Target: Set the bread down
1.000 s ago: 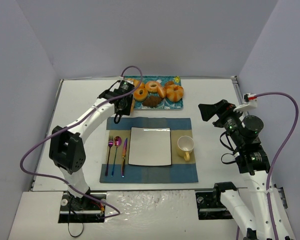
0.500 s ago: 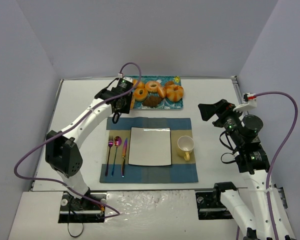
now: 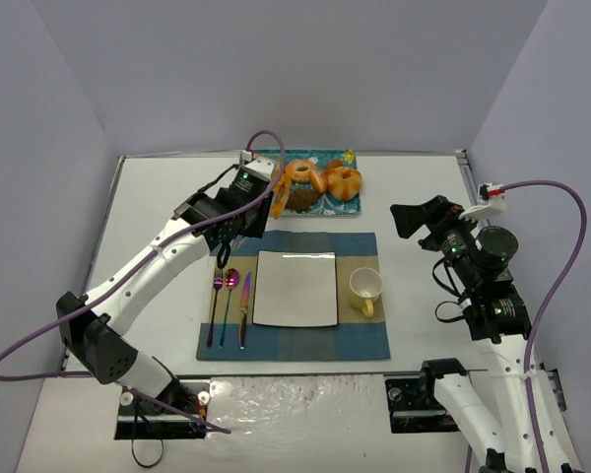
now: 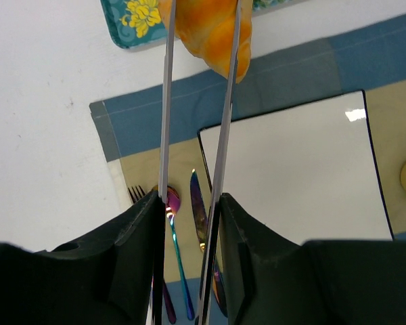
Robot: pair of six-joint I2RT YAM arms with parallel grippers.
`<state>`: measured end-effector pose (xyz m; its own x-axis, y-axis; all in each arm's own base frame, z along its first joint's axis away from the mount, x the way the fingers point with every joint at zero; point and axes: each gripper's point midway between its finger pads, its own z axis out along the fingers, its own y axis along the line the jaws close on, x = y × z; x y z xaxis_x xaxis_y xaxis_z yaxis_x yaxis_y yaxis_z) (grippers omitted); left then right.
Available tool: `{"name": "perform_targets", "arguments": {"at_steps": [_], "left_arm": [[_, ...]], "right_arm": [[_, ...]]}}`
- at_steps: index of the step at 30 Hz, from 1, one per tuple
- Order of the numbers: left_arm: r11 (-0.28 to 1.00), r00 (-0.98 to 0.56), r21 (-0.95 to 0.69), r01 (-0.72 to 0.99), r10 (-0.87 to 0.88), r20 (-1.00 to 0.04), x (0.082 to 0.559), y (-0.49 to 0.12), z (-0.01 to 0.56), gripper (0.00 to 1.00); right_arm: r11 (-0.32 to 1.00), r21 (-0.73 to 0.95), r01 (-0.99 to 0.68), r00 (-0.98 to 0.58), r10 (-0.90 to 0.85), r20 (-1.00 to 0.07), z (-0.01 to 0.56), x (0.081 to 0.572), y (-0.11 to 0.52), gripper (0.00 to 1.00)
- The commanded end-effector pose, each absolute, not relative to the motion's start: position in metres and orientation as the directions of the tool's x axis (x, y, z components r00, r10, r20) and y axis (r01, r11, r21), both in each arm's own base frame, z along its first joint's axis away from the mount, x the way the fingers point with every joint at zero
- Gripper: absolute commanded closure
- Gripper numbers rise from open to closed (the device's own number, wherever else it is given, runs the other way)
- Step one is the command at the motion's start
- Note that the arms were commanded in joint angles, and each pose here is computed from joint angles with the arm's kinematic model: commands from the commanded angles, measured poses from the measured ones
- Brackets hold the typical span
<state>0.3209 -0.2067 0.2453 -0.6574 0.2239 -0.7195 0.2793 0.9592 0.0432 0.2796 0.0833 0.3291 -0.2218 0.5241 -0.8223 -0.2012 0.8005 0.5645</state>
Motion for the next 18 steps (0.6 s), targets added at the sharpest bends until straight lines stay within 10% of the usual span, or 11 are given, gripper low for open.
{"name": "perform_targets", "arguments": {"at_steps": [1,18], "left_arm": [[0.948,-0.608,0.029,0.318,0.227,-0.760,0.292,-0.218,0.262,0.88],[0.875,-0.610,0.047,0.481,0.373,-0.699,0.202,-0.256,0.214,0.88]], "right_arm": [[0.799,0.547,-0.249,-0.149,0.527,-0.837,0.353,0.287,0.083,0.00],[0.804,0.540,-0.247,-0.148,0.520,-0.841,0.352,0.289,0.083,0.00]]}}
